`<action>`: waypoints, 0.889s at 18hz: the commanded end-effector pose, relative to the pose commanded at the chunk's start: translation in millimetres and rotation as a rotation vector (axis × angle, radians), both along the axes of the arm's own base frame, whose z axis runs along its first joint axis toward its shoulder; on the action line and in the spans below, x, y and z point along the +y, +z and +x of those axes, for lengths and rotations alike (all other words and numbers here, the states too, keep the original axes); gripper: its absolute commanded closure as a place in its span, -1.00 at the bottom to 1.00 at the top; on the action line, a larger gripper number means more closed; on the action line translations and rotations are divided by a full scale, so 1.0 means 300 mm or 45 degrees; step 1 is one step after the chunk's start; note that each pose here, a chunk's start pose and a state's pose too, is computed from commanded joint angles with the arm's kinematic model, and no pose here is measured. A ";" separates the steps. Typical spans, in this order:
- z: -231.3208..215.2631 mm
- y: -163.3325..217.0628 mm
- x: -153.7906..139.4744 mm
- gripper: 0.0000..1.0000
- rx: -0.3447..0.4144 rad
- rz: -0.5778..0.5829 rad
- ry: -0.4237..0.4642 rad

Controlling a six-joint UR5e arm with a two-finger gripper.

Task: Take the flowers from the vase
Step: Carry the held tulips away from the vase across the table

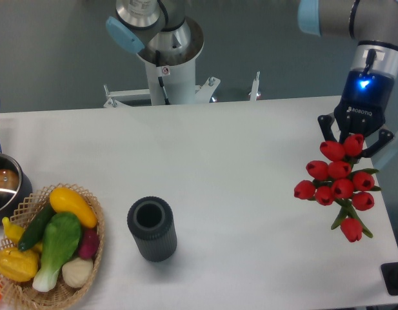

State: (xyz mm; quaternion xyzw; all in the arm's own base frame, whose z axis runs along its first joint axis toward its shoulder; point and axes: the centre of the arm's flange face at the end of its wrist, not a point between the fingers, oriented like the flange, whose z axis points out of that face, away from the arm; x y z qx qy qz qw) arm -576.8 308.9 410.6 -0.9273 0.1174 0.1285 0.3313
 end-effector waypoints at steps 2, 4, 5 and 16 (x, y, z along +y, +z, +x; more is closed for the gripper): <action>0.038 -0.035 -0.023 1.00 -0.015 -0.139 0.040; 0.116 -0.097 -0.063 1.00 -0.051 -0.383 0.085; 0.140 -0.139 -0.058 1.00 -0.056 -0.490 0.089; 0.023 -0.127 -0.007 1.00 -0.057 -0.713 0.114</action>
